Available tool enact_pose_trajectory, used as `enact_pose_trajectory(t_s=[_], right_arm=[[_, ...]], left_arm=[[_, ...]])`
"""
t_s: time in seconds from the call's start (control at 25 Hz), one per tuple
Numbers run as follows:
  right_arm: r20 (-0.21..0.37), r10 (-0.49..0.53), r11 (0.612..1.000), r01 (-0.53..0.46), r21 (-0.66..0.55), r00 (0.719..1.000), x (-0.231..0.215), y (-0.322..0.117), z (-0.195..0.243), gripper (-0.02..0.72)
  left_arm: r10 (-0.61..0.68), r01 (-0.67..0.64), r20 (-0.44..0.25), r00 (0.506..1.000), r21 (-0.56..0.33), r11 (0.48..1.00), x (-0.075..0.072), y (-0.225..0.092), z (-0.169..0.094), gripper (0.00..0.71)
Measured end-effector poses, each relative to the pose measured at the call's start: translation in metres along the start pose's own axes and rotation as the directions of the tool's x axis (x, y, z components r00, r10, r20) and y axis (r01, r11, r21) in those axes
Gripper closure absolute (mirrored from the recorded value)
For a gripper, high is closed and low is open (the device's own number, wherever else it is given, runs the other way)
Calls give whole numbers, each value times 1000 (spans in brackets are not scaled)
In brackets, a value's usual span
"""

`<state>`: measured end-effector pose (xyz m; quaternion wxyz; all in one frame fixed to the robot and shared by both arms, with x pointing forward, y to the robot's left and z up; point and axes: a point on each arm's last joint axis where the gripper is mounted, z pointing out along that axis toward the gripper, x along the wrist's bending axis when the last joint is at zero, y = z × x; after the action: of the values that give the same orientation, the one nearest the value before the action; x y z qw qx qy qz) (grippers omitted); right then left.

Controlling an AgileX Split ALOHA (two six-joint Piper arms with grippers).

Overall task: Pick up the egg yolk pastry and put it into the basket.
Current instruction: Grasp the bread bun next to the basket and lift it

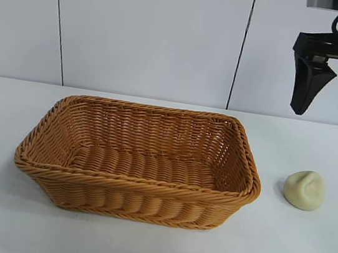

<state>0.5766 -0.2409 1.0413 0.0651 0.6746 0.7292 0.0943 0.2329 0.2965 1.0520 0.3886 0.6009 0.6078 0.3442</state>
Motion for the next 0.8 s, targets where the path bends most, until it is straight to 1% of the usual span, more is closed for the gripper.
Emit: enact_pose_trajectory(t_s=[0.16, 0.28, 0.4, 0.52, 0.6, 0.8], right_arm=[[10, 65, 998, -65, -6, 998, -21, 3, 2, 9], [19, 96, 995, -96, 12, 995, -32, 5, 12, 9], [10, 115, 992, -115, 52, 993, -34, 8, 30, 9], [-20, 140, 987, -138, 79, 990, -32, 12, 49, 9], [-30, 151, 984, -148, 98, 988, -31, 14, 63, 9], [-26, 164, 975, -158, 157, 986, -31, 15, 99, 9]], left_arm=[[0, 0, 0, 1000, 0, 1000, 0, 0, 0, 18], [0, 0, 0, 1000, 0, 1000, 0, 0, 0, 18], [0, 0, 0, 1000, 0, 1000, 0, 0, 0, 18], [0, 0, 0, 1000, 0, 1000, 0, 0, 0, 18], [0, 0, 0, 1000, 0, 1000, 0, 0, 0, 18], [0, 0, 0, 1000, 0, 1000, 0, 0, 0, 18]])
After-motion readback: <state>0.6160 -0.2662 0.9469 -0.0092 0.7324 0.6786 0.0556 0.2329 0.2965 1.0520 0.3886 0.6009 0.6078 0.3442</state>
